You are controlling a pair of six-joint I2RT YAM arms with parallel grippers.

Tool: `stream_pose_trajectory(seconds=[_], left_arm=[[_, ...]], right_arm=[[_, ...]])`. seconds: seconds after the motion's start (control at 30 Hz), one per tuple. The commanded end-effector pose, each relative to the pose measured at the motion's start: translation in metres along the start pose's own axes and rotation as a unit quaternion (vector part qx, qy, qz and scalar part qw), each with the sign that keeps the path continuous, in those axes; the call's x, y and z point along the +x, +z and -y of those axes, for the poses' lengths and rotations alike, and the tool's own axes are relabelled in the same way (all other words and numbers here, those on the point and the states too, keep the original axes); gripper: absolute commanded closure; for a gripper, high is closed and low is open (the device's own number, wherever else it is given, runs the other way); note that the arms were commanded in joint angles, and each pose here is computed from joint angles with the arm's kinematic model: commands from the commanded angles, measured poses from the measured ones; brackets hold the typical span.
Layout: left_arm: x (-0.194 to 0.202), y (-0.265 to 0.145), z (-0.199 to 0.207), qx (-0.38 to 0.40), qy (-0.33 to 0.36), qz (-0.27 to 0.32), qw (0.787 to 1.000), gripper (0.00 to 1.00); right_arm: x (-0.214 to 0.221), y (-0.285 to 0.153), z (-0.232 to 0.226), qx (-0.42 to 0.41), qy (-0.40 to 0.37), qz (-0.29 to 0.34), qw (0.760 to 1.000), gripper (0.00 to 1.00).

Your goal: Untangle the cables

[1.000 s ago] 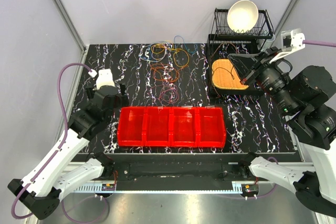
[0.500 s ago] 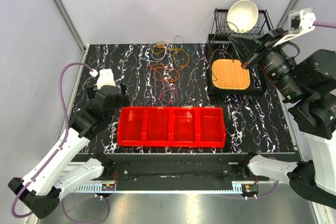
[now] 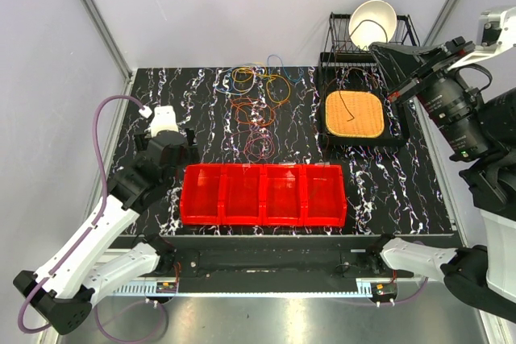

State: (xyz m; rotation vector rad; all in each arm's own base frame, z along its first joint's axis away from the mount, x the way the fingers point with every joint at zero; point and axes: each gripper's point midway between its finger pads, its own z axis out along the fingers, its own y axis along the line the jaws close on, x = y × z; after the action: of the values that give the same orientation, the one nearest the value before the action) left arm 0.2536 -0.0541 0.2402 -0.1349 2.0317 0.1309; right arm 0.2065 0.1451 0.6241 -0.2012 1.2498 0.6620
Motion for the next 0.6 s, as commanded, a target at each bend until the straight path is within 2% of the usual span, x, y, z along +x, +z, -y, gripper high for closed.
stream_pose_trajectory(seconds=[0.0,0.3,0.57], left_arm=[[-0.005,0.0,-0.003,-0.01,0.003,0.009,1.0,0.04],[-0.004,0.0,-0.002,-0.01,0.005,0.007,1.0,0.04],[-0.004,0.0,-0.002,-0.009,0.005,0.006,1.0,0.04]], right_arm=[[0.002,0.003,0.001,0.002,-0.006,0.007,1.0,1.0],[0.019,-0.014,0.007,0.012,0.019,-0.005,1.0,1.0],[0.059,-0.038,0.02,0.035,0.046,-0.036,0.998,1.0]])
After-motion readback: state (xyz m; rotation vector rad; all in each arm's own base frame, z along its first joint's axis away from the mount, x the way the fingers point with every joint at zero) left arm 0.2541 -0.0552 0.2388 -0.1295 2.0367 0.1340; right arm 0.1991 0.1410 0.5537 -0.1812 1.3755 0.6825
